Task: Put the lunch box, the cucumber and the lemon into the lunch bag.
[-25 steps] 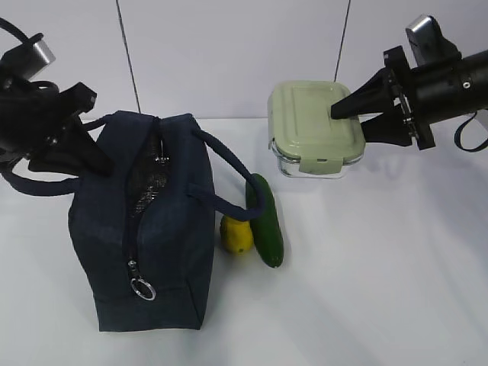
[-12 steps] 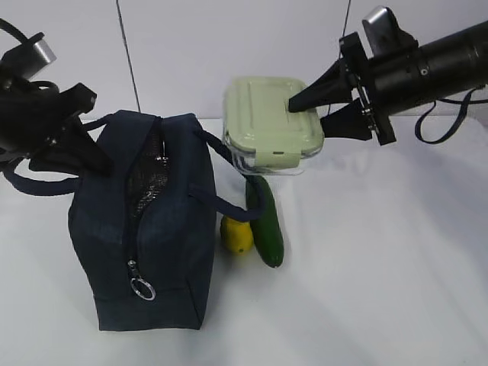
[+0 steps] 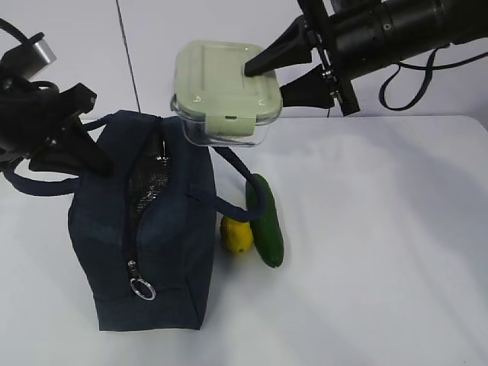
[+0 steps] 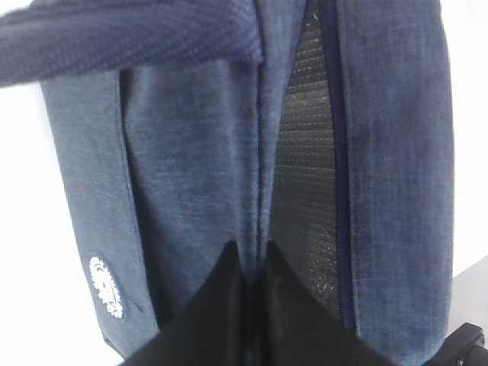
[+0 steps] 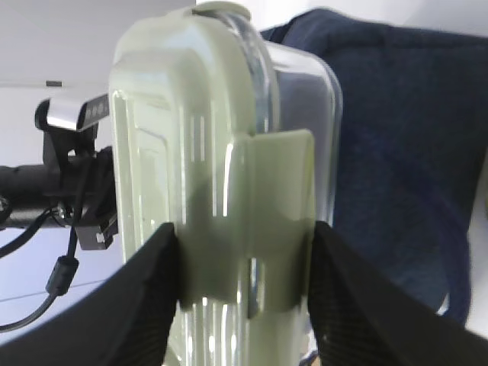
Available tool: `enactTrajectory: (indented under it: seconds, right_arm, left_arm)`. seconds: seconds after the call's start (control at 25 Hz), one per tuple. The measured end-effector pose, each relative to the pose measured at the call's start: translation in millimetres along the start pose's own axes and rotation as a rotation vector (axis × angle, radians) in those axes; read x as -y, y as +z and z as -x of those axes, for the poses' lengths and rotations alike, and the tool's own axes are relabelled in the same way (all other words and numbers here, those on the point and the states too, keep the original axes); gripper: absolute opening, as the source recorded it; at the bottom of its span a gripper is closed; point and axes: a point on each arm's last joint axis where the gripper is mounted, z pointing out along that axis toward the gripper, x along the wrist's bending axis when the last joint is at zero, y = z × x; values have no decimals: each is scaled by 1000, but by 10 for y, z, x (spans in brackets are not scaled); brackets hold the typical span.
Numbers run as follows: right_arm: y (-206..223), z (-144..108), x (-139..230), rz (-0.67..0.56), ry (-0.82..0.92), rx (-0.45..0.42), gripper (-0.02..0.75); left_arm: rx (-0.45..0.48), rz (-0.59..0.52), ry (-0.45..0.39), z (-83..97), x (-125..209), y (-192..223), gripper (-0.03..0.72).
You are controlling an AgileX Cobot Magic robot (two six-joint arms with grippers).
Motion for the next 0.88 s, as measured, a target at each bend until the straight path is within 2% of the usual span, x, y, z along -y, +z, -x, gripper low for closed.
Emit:
enactTrajectory:
  seconds: [0.36,0.64,0.88]
  right_arm:
    - [265,-124,165,-98,-2,54,365]
    - [424,-313,173,-61,-15,99,365]
    - [505,-237,145,-55,19,121,365]
  left_arm:
    - [0,0,0,0,0,0,0]
    - [0,0,0,0,0,0,0]
    - [5,-1,-2,4,1,0,0]
